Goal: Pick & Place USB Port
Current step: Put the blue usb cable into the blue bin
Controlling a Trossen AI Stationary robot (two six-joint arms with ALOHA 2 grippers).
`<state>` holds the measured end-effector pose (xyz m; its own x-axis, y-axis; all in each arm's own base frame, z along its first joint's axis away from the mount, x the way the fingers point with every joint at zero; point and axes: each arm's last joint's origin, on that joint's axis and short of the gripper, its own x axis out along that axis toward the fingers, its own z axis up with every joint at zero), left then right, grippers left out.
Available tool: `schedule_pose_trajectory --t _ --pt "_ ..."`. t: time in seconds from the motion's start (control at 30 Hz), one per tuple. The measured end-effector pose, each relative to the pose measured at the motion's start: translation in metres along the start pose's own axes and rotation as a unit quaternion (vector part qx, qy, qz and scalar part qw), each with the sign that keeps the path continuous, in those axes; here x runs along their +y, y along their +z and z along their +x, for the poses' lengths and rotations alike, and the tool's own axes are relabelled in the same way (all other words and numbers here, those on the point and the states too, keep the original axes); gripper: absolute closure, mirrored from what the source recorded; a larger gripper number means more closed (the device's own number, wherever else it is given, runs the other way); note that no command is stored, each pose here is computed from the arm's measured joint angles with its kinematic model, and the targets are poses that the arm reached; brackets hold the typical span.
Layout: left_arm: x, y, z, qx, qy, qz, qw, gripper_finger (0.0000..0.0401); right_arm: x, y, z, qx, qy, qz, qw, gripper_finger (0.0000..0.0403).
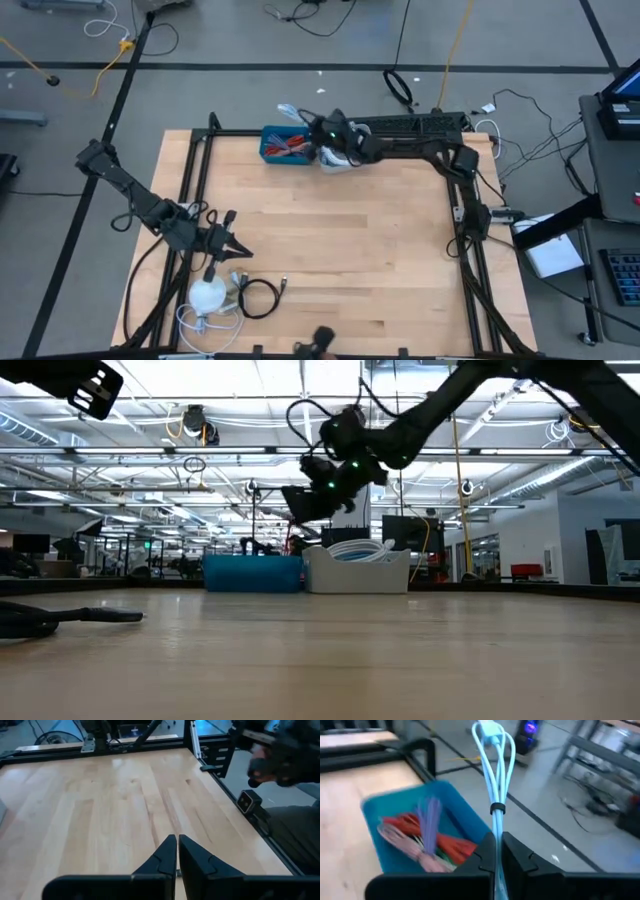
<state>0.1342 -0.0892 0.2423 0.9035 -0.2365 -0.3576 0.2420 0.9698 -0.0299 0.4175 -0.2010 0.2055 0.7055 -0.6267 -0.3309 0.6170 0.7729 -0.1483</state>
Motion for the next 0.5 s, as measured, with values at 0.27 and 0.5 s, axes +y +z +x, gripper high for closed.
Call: schedule_pose_trajectory --t 0.27,0.5 --pt "0.001 0.000 0.000 0.001 0.015 0.002 1.000 0.0380 0.051 0.024 0.026 0.103 0.093 -0.172 0.975 0.0400" --pt "-0.001 -0.001 0.000 0.004 0.008 -0.009 1.000 0.0380 0.064 0.006 0.046 0.169 0.087 -0.217 0.957 0.0400"
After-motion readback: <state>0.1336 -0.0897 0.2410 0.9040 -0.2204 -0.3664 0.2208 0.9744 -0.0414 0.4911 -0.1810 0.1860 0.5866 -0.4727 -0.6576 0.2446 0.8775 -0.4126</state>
